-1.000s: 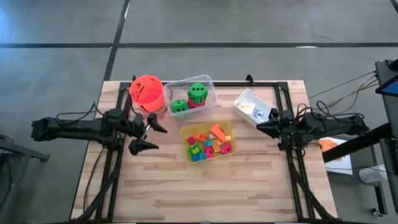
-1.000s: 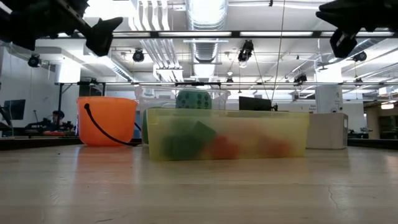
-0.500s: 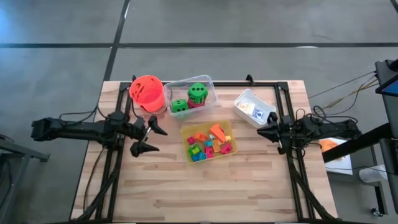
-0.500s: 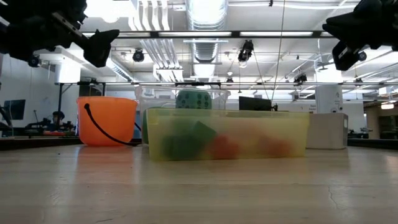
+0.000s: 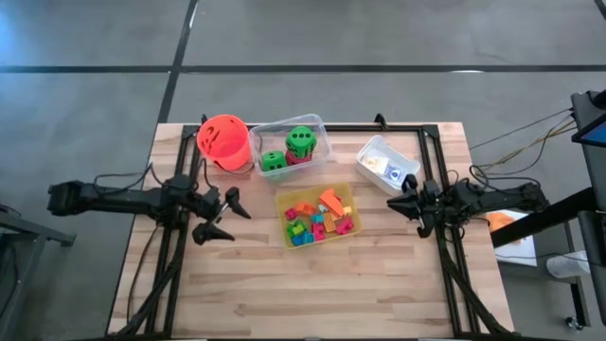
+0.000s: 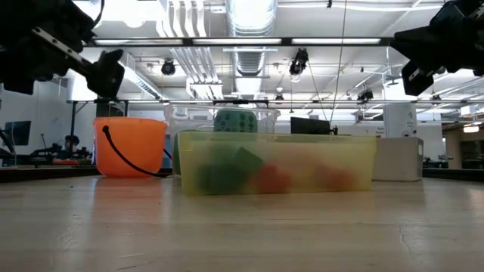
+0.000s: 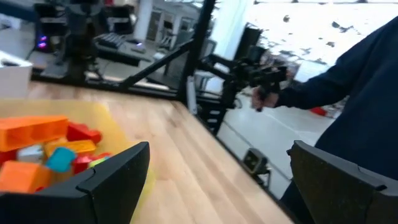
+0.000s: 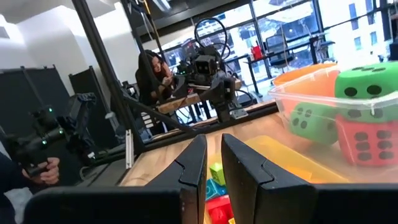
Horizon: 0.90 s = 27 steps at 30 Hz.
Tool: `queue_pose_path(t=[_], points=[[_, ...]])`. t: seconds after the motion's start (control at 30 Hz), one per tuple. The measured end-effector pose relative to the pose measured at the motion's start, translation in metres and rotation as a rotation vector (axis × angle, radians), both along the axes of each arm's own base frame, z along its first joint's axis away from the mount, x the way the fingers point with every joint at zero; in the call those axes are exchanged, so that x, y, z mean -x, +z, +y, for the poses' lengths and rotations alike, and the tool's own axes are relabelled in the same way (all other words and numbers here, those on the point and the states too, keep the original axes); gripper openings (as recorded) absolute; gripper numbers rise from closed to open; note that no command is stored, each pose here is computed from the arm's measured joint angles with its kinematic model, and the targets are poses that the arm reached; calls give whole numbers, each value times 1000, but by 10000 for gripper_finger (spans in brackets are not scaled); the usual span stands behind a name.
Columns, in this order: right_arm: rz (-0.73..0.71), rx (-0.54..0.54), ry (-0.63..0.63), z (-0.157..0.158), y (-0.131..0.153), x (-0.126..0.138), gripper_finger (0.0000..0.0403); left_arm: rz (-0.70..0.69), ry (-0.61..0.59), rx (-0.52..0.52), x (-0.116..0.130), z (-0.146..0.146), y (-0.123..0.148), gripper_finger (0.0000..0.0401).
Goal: Pick & Place Toys
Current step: Return to Home Position
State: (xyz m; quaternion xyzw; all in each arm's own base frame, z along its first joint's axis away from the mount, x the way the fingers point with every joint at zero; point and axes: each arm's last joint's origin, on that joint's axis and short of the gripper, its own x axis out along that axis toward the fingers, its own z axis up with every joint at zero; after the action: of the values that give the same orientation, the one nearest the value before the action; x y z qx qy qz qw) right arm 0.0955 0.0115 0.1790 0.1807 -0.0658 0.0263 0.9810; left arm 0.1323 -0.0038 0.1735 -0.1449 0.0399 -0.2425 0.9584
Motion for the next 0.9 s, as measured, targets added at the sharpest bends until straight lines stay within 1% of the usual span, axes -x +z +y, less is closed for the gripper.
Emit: queue_pose_path(t=[0.23,0.3,0.5,0.57,0.63,0.7,0.9], points=[[18,11,-1,0,-2,-1,45,-108,-115,-2,15,-4,4,374],[24,12,-1,0,-2,-2,45,-121,-121,-7,19,-5,5,374],[31,13,-1,0,-2,-2,45,-179,-116,-81,26,-5,6,374],[31,13,-2,0,-2,-2,45,-174,-115,-79,26,-5,5,374],[31,13,-2,0,-2,-2,45,-168,-113,-103,26,-5,3,374],[31,13,-2,0,-2,-2,45,-136,-107,-113,25,-5,0,374],[30,13,-1,0,-2,-2,45,43,-111,-34,25,-5,-14,374]])
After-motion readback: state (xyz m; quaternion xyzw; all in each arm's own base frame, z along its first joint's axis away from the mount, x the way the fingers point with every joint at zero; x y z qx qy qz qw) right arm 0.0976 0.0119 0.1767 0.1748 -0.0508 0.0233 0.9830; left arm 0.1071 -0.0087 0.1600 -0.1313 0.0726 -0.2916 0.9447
